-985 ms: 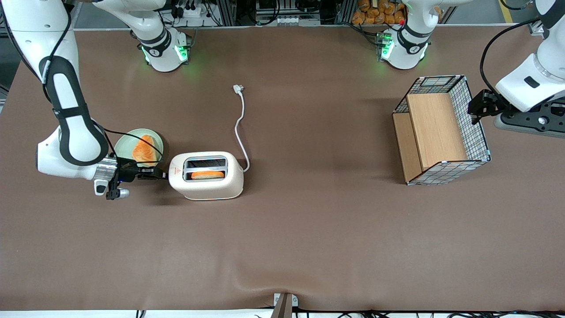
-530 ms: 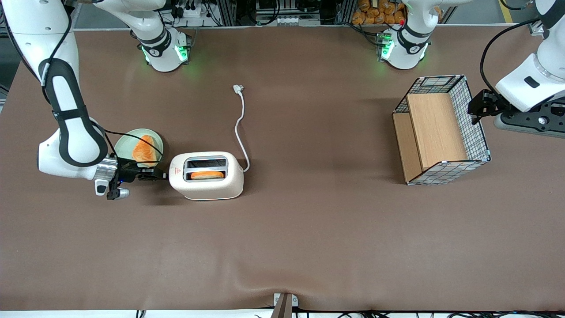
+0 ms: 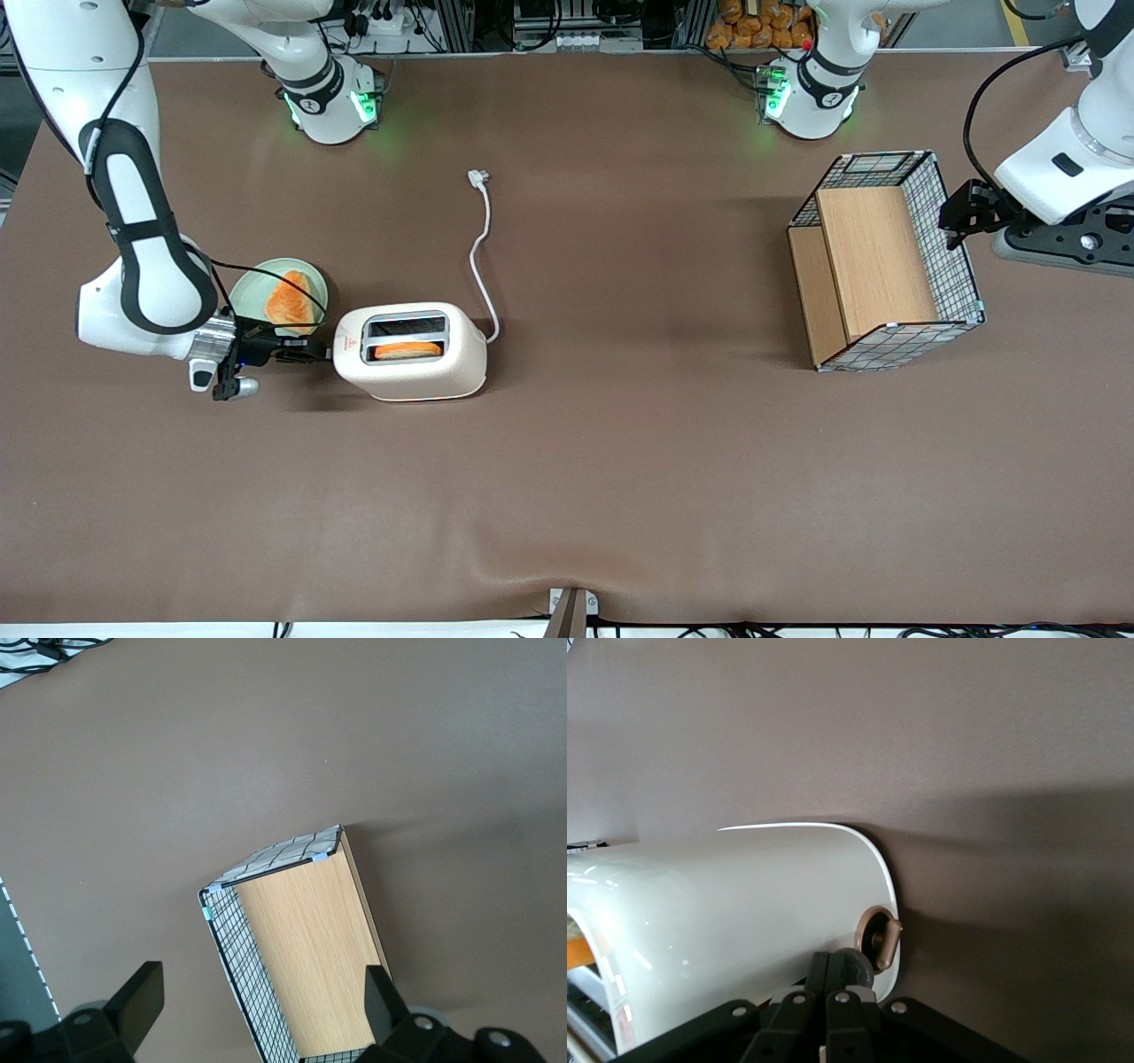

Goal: Press toaster button with right arm

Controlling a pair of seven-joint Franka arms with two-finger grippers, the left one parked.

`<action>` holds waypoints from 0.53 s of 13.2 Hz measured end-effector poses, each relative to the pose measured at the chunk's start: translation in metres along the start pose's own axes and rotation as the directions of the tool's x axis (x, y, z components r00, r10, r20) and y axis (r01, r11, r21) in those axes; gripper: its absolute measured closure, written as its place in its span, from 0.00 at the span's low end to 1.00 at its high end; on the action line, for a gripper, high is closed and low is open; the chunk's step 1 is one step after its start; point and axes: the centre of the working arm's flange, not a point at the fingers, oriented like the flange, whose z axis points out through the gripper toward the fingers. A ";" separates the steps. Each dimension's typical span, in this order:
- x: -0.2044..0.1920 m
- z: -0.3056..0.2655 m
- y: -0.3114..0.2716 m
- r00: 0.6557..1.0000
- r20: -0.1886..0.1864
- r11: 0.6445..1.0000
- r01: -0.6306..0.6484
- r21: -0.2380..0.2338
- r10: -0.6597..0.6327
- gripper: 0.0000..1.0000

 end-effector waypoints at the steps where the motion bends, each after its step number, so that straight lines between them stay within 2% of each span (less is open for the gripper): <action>1: 0.000 0.000 0.002 1.000 -0.003 1.000 -0.002 -0.004 0.002 0.99; 7: -0.001 -0.001 0.010 1.000 -0.016 1.000 -0.011 -0.020 0.010 0.99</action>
